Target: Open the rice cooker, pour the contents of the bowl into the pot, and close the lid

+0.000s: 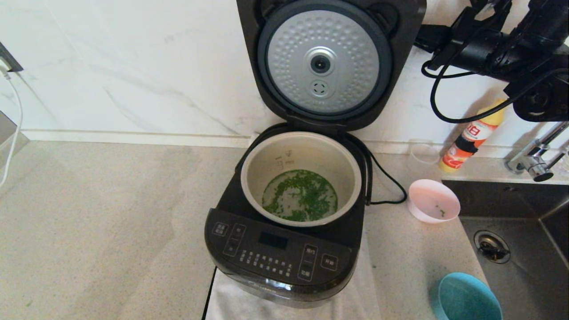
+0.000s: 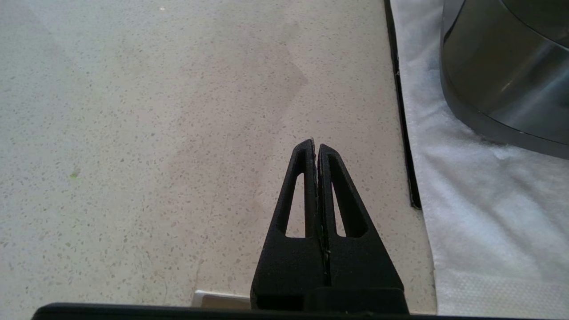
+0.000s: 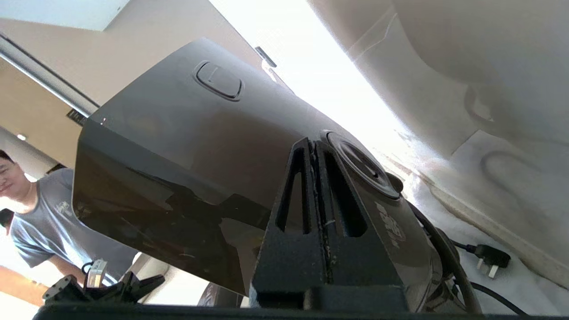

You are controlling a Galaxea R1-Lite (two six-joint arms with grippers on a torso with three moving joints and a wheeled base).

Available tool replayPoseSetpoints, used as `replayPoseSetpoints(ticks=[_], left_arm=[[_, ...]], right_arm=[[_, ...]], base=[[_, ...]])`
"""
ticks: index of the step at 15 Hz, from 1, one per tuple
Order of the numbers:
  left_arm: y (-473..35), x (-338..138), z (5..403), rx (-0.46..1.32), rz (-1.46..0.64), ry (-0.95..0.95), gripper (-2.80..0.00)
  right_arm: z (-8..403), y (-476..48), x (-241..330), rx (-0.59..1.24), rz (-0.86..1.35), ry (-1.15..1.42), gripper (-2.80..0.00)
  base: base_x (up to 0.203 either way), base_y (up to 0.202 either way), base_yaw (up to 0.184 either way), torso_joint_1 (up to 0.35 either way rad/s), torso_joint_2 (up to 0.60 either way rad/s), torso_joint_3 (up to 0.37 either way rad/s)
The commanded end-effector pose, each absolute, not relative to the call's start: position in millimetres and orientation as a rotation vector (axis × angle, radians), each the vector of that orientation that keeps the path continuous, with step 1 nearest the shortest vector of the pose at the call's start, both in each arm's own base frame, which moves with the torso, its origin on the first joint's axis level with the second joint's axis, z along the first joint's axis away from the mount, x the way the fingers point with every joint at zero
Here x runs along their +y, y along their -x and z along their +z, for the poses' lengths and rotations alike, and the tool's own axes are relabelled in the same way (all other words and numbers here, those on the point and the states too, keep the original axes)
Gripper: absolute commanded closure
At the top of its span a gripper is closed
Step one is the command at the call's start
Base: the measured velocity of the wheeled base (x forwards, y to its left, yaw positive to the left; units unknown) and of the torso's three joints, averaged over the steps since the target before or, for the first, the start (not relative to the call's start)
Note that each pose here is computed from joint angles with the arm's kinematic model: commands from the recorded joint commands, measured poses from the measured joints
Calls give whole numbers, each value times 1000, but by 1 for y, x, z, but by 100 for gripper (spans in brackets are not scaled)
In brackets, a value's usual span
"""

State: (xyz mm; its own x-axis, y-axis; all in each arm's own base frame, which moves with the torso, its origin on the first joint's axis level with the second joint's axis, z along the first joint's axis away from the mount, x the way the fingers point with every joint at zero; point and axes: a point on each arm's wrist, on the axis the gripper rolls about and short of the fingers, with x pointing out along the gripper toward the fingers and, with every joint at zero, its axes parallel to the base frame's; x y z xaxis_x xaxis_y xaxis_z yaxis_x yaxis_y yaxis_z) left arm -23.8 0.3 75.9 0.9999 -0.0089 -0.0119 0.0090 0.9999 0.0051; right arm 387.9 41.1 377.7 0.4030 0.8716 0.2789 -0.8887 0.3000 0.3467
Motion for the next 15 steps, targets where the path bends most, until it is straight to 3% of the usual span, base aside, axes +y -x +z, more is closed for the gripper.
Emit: replayPoseSetpoints(ticks=[1, 15], left_arm=[[24, 0, 76, 14, -8, -5, 0], [24, 0, 76, 14, -8, -5, 0]], right_arm=[[381, -384, 42, -43, 1186, -477, 0], [393, -350, 46, 136, 1413, -418, 0]], base=[[0, 0, 0, 0, 0, 0], [0, 0, 0, 0, 0, 0]])
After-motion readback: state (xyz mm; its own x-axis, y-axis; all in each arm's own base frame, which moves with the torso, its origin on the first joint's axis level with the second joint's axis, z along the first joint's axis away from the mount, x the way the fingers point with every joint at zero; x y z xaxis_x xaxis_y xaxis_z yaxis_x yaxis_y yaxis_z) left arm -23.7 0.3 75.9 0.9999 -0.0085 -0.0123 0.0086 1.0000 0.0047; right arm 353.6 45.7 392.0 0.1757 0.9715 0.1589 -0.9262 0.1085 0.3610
